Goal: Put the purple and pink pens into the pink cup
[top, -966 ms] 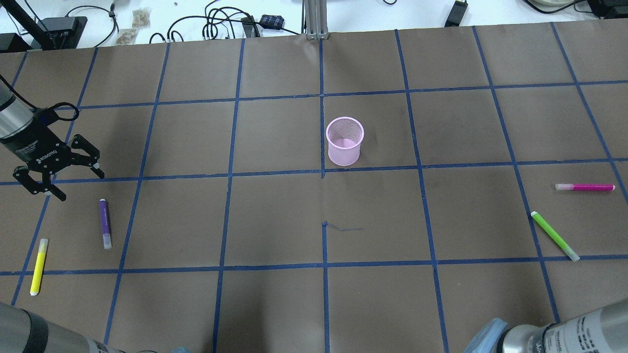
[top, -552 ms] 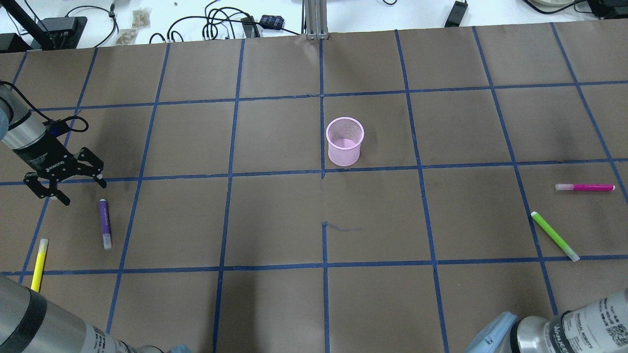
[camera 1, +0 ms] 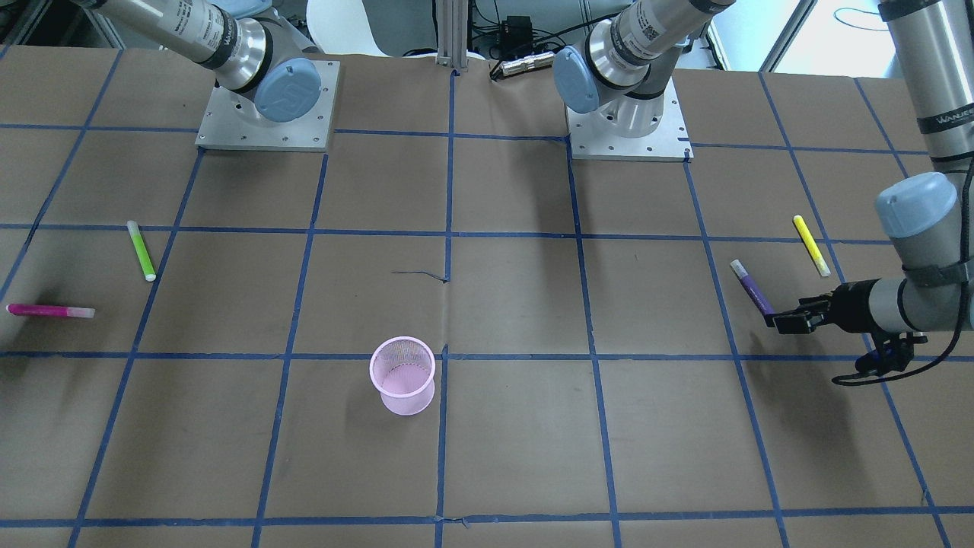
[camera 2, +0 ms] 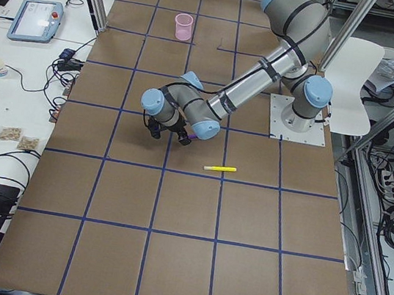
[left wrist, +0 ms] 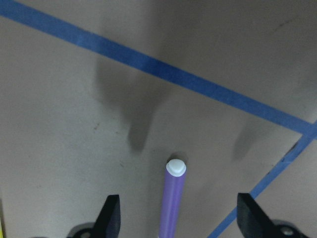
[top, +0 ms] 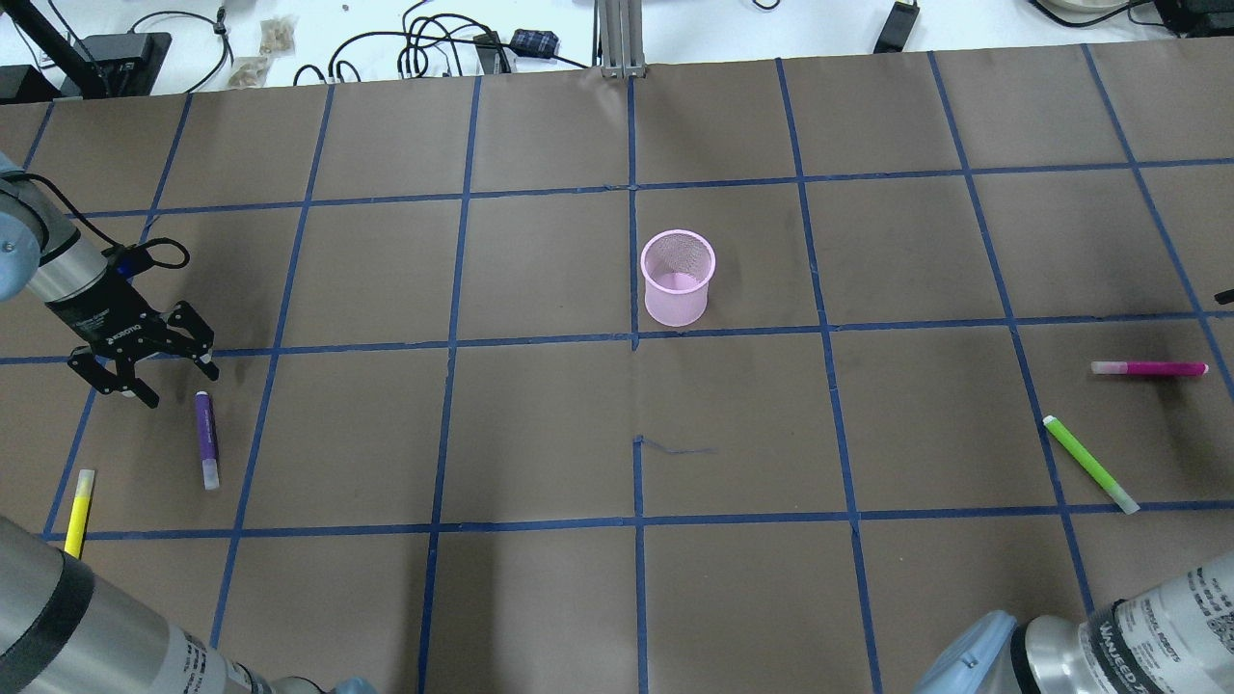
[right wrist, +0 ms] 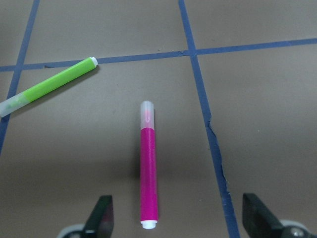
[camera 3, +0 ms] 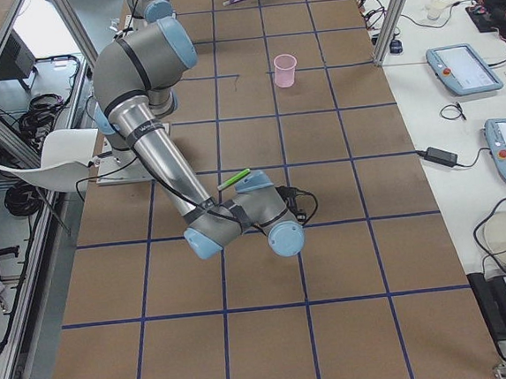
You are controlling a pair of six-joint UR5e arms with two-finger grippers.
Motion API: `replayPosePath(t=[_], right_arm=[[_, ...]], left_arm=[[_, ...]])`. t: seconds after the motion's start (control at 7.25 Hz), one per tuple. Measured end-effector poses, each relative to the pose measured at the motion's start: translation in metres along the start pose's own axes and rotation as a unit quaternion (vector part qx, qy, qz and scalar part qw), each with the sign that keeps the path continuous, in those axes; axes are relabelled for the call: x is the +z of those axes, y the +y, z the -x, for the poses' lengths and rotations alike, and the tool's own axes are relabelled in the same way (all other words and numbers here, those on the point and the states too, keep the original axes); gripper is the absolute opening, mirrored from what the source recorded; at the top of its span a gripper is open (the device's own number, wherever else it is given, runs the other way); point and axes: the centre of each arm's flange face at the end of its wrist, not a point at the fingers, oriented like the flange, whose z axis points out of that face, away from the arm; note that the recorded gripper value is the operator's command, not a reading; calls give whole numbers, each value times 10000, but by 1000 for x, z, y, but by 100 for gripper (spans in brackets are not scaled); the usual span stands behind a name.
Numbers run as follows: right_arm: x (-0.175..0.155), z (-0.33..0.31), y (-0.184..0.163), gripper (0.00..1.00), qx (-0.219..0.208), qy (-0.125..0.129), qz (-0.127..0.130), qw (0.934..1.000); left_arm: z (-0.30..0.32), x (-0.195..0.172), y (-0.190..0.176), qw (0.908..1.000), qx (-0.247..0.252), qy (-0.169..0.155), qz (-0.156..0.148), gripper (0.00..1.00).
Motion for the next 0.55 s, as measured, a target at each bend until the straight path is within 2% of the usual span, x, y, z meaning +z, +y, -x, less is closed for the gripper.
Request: replayPosePath(t=[0.28,0.55], right_arm=[[24,2,19,88,-30,-159,-238,9996],[32,5,25,83,-123,-298,-249,9992]], left_arm=[[0,5,-3,10000,-46,23,40,89],[0,8,-5,9999,-108,36,69,83]])
